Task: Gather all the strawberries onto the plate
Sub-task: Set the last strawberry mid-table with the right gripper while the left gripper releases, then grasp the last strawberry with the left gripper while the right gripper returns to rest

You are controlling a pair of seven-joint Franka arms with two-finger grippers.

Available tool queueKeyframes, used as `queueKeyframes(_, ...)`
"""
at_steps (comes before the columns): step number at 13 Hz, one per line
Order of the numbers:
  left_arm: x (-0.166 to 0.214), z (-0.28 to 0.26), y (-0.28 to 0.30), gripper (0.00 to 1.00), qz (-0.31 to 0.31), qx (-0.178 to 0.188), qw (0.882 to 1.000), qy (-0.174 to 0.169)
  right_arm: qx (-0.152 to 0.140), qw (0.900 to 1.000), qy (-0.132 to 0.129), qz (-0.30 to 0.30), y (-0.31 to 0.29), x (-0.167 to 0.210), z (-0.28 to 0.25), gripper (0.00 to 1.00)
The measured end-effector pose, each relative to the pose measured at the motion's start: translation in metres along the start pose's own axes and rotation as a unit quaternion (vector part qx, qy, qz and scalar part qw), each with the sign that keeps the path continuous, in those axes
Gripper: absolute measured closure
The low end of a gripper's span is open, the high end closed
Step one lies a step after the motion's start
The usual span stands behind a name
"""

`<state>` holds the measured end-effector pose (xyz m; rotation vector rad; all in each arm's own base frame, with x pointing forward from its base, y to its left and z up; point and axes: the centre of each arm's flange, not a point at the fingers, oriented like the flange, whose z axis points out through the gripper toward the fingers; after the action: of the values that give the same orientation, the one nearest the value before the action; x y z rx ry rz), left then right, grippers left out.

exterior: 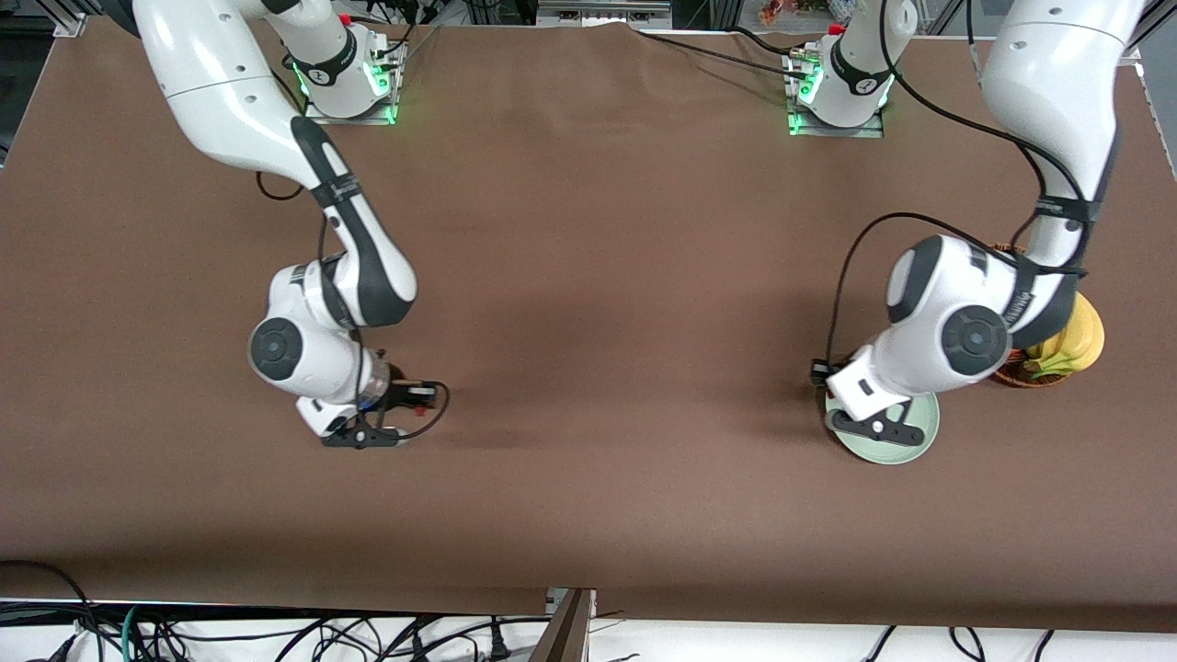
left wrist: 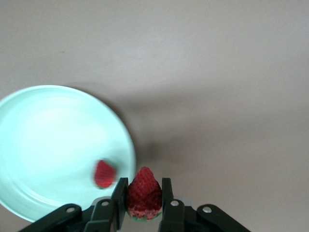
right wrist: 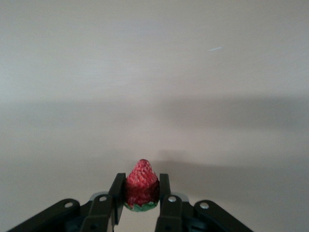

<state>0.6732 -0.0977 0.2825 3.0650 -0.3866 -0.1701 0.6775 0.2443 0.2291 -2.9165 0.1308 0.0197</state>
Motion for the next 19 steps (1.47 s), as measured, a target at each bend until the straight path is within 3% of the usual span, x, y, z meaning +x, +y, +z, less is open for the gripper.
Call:
queueKeyframes(2,0.000,0.020,-0.032,0.68,0.037,0.006,0.999,0.000,0.018,0.998,-0.004,0.058,-0.056,-0.021,0.003,0.68)
queueKeyframes(4,0.000,0.034,-0.047,0.67,0.067,0.003,0.998,0.004,0.040,0.993,0.017,0.106,-0.121,-0.047,0.015,0.68)
queueKeyframes(5,0.000,0.037,-0.050,0.61,0.074,0.002,0.997,0.002,0.058,0.989,0.033,0.129,-0.157,-0.066,0.029,0.68)
queueKeyframes(8,0.001,0.034,-0.046,0.30,0.079,0.001,0.997,0.005,0.112,0.975,0.064,0.183,-0.235,-0.126,0.080,0.68)
queueKeyframes(11,0.002,0.026,-0.042,0.00,0.070,-0.007,0.998,-0.001,0.138,0.965,0.083,0.208,-0.265,-0.159,0.116,0.64)
queueKeyframes(13,0.001,0.002,-0.026,0.00,0.036,-0.035,0.998,-0.022,0.138,0.963,0.095,0.211,-0.268,-0.161,0.118,0.43)
queueKeyframes(16,0.001,-0.027,0.028,0.00,-0.031,-0.057,0.997,-0.032,0.131,0.961,0.114,0.217,-0.261,-0.132,0.090,0.08)
queueKeyframes(17,0.001,-0.028,0.051,0.00,-0.059,-0.064,0.996,-0.036,0.105,0.964,0.112,0.217,-0.250,-0.116,0.073,0.00)
queueKeyframes(19,0.001,-0.025,0.101,0.00,-0.097,-0.066,0.992,-0.042,0.046,0.977,0.097,0.185,-0.213,-0.077,0.024,0.00)
